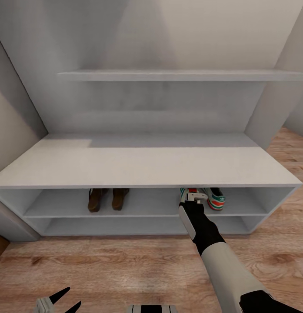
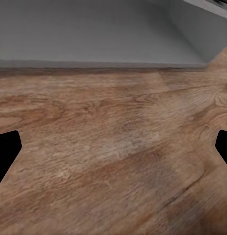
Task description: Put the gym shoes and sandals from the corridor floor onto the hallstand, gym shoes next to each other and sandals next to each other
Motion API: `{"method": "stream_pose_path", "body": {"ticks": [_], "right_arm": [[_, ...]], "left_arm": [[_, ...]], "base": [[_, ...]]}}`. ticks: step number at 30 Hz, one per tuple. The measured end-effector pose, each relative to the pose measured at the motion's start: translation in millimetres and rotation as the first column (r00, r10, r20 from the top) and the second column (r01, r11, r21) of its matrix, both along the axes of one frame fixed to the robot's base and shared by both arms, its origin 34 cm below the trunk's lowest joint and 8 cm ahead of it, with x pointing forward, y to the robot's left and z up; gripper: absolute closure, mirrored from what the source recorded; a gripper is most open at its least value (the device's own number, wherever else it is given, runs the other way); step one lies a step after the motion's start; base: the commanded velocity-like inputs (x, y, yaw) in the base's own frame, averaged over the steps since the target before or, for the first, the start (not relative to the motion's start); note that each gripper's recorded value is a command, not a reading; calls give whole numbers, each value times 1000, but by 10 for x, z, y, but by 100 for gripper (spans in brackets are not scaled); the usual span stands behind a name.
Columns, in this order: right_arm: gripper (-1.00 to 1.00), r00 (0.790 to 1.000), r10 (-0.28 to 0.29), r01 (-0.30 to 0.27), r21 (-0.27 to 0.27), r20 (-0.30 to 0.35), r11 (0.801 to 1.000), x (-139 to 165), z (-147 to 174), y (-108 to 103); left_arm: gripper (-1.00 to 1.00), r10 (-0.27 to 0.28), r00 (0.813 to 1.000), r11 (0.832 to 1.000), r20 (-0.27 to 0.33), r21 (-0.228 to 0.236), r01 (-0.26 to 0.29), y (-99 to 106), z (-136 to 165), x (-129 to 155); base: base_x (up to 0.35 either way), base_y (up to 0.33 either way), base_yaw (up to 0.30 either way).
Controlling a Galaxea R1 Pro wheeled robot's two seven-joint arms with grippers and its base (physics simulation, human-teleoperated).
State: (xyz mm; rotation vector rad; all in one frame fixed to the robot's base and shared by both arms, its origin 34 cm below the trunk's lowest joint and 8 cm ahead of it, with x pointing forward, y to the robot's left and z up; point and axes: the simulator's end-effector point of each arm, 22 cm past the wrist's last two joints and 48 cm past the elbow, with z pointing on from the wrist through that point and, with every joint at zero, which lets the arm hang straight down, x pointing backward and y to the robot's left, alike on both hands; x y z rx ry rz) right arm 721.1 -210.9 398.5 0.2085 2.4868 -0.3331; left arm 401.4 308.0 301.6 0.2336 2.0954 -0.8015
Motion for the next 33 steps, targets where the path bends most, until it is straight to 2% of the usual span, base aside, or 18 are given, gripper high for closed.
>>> {"method": "stream_pose_path", "body": {"ticks": [11,24,33], "right_arm": [[100,999,-2,2,3,-41,1000,-51,-276,1],[100,999,0,0,0,-47,1000,-59,-305,-1],[100,999,0,0,0,-47,1000,-59,-304,-2]], "left_arm": [[-100,1,999,1000,-43,0,-1,3,-141,-89],[-100,0,999,1000,-47,0,0,5,-156,-100],[-100,0,999,1000,-47,1,0,7,-155,-100]], "base": [[0,0,0],[5,-2,0],[151,-75,0]]}}
